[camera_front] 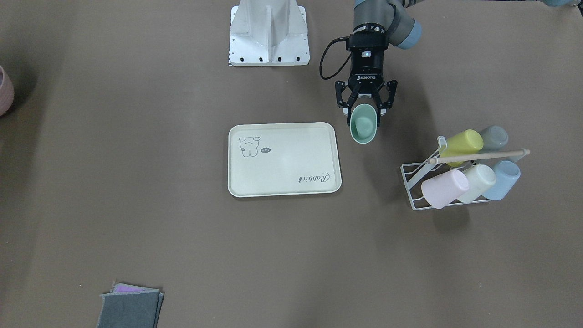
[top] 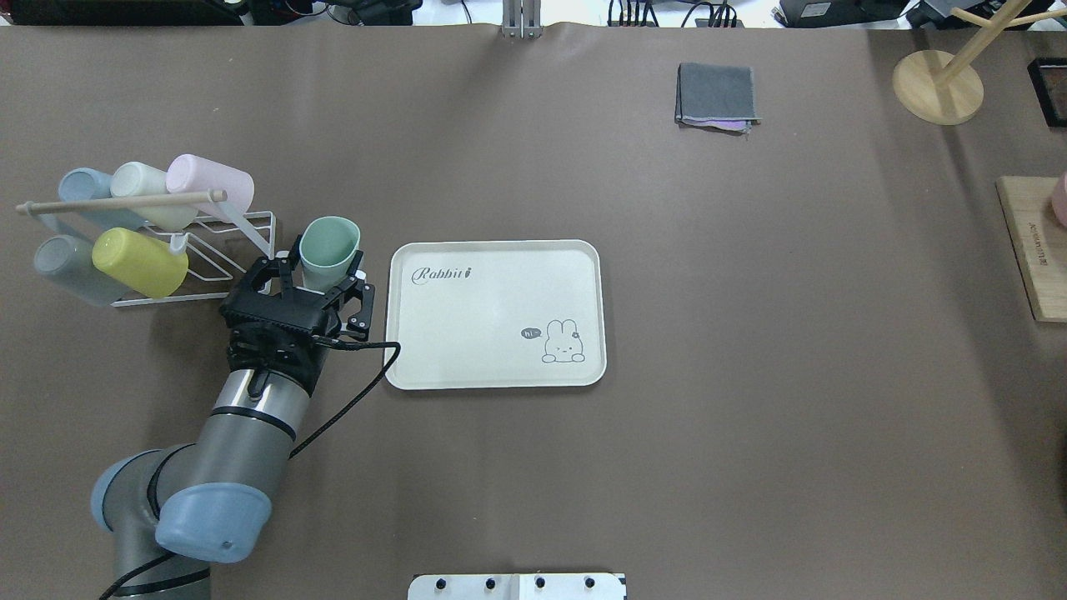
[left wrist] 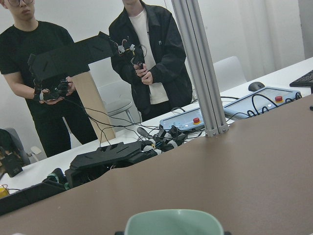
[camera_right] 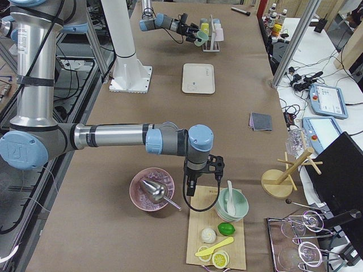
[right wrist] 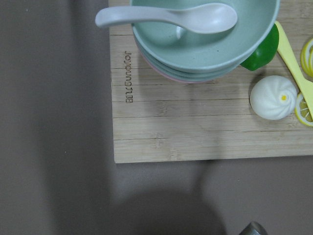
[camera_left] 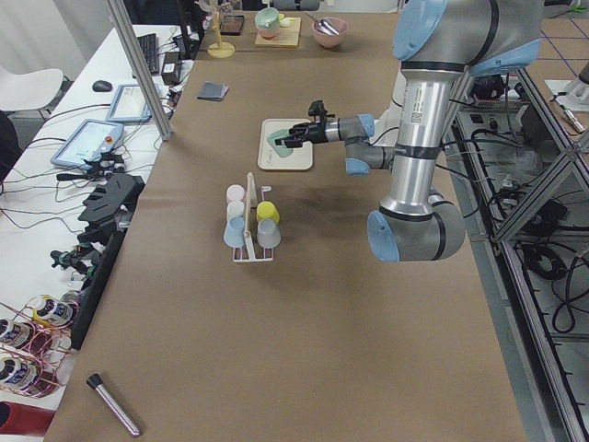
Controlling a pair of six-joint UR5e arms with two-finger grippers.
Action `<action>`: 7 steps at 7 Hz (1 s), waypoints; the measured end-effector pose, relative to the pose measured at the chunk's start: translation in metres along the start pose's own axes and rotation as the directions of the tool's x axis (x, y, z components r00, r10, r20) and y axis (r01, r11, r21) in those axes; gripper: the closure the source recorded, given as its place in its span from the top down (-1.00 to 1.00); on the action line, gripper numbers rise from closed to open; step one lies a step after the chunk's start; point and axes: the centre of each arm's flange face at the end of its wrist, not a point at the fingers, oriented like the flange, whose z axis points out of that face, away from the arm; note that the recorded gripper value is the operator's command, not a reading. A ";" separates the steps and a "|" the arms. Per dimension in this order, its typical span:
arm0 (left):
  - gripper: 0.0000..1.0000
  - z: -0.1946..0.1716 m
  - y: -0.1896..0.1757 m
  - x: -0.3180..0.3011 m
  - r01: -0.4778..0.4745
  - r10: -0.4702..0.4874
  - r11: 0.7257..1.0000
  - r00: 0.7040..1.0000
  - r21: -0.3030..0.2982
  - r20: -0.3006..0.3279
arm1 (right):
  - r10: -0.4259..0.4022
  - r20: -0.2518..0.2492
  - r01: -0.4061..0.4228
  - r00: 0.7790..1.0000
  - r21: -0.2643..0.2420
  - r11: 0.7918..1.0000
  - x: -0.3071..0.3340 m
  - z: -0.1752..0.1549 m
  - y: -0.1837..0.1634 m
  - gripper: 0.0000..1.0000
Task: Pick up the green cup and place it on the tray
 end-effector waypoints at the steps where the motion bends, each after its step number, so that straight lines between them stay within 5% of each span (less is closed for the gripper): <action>1: 0.04 0.014 0.000 0.034 0.020 -0.020 1.000 1.000 0.006 -0.002 | -0.001 0.001 0.001 1.000 0.002 1.000 -0.001 -0.001 0.000 0.99; 7: 0.06 0.060 0.008 0.135 0.091 -0.091 0.996 0.996 -0.012 0.001 | 0.002 0.005 -0.002 1.000 0.001 1.000 0.001 -0.001 0.004 0.99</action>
